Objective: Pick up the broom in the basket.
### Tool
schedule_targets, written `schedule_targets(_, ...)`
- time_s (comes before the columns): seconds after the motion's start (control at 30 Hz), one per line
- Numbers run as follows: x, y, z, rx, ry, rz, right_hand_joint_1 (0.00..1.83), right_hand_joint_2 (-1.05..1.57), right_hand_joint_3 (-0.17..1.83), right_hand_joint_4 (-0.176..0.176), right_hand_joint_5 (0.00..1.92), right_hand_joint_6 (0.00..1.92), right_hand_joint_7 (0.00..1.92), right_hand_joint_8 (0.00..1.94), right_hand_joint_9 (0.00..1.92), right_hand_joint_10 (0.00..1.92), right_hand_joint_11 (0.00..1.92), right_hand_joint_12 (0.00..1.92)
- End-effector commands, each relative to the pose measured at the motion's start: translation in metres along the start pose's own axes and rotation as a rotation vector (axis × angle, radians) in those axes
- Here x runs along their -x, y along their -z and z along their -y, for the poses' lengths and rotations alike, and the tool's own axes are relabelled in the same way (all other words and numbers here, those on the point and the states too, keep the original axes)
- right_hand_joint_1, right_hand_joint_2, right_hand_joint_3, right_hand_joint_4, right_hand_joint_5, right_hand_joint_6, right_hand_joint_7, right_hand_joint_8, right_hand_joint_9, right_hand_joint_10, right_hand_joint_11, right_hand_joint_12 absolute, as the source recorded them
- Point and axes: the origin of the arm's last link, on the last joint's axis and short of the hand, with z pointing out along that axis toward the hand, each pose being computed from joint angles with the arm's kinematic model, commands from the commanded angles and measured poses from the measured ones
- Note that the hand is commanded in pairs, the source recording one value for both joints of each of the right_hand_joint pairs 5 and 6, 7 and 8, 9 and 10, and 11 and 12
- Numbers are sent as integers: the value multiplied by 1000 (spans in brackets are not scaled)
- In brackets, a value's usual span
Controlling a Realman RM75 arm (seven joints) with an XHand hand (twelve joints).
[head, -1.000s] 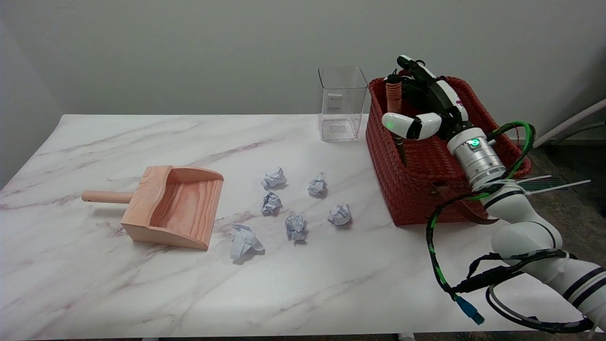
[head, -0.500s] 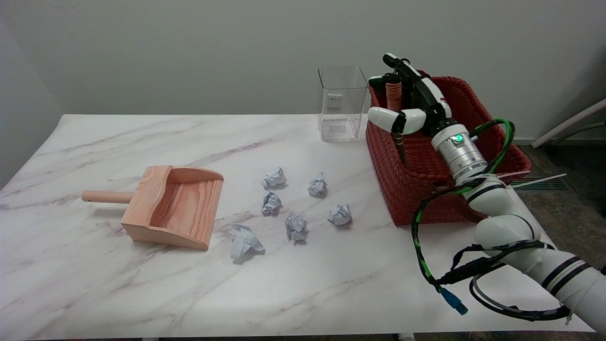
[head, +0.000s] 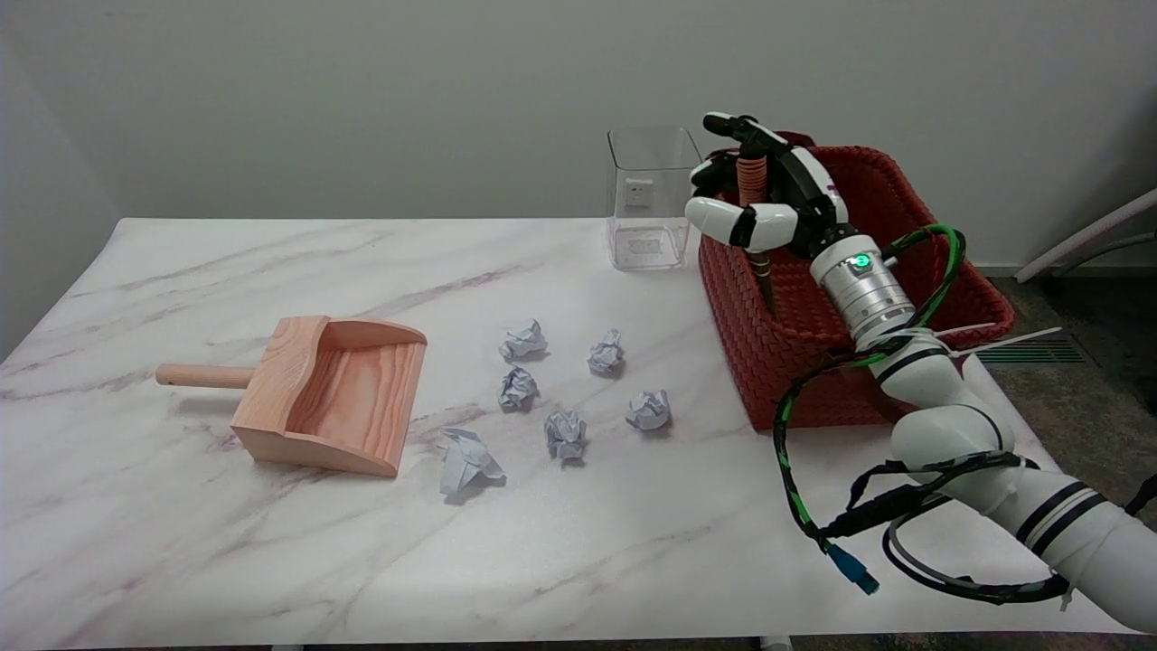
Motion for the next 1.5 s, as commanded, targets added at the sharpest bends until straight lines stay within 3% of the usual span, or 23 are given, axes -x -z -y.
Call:
schedule_targets(0.03, 2, -4, 0, -5, -9, -1, 1162, 181, 839, 0, 408, 408, 1060, 1060, 1102, 1102, 596, 596)
schedule_targets(0.73, -4, -3, 0, -31, -2, -30, 1091, 625, 735, 0, 1326, 1326, 1546, 1546, 1580, 1580, 1325, 1325)
schedule_targets(0.93, -7, -3, 0, -32, 6, -36, 1079, 748, 764, 0, 1695, 1695, 1696, 1696, 1698, 1698, 1495, 1495)
schedule_targets(1.17, -8, -4, 0, -33, 8, -39, 1078, 794, 819, 0, 1914, 1914, 1804, 1804, 1780, 1780, 1595, 1595)
schedule_targets(1.5, -9, -7, 3, -42, 9, -43, 1093, 850, 867, 0, 1920, 1920, 1920, 1920, 1920, 1920, 1772, 1772)
